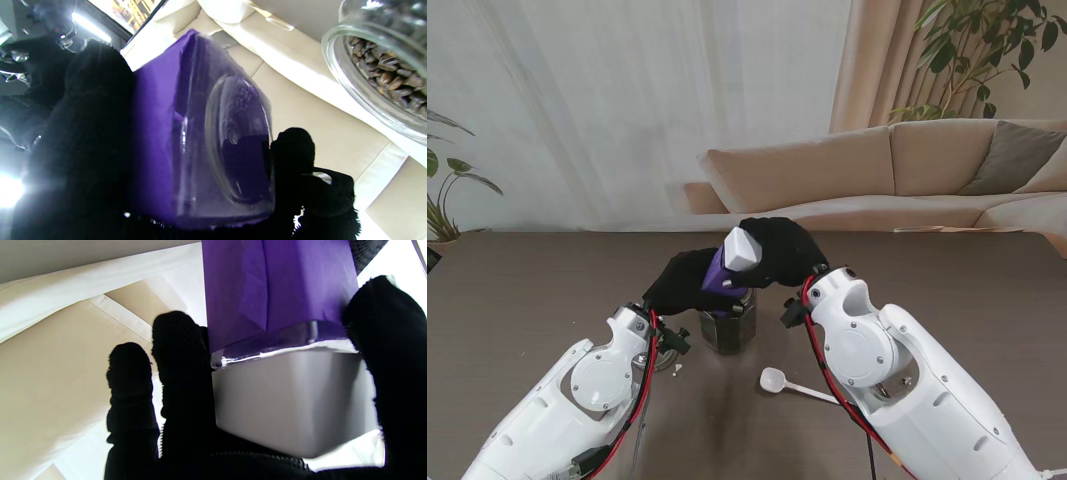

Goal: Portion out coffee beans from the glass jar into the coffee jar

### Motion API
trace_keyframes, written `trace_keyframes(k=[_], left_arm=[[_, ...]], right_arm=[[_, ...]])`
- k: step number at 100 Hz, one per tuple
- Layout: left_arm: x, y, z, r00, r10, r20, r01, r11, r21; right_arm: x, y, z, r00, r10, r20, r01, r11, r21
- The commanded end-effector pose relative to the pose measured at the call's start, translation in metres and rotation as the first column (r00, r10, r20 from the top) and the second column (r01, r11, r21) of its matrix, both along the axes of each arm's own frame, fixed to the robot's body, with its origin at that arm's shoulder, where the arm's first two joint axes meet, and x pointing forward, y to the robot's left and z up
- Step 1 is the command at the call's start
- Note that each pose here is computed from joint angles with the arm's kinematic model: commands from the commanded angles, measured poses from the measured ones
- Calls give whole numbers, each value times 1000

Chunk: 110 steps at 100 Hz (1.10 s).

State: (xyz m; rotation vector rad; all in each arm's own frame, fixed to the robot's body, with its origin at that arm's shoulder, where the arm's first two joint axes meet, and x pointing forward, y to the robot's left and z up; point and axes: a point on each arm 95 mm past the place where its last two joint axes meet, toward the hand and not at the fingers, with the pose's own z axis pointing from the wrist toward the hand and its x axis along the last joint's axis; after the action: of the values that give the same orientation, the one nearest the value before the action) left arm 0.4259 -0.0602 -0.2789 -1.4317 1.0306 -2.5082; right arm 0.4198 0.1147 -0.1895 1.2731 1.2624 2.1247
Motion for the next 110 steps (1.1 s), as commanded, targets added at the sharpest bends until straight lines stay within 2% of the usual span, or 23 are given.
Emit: trace_keyframes(k=[1,24,51,74,110], left_arm=[[2,-2,8,1000,-10,24,10,1000,22],[4,-8,12,999,-23,23,24,999,-26],[8,-15,16,998,-60,11,60,998,-29],[9,-20,18,998,-63,-32,59,994,-88],[7,-19,21,997,-64,-39,60,994,-95]], right_arm=[[-4,8,-7,1000,27,-10,-27,1000,-5],[-6,11,-13,1000,28,-3,-28,1000,14],[-7,13,-20,999,34,-2,-33,999,33],[-9,14,-22,999,41,-4,-40,998,43],[-10,13,-24,999,47,-24,-46,998,31]])
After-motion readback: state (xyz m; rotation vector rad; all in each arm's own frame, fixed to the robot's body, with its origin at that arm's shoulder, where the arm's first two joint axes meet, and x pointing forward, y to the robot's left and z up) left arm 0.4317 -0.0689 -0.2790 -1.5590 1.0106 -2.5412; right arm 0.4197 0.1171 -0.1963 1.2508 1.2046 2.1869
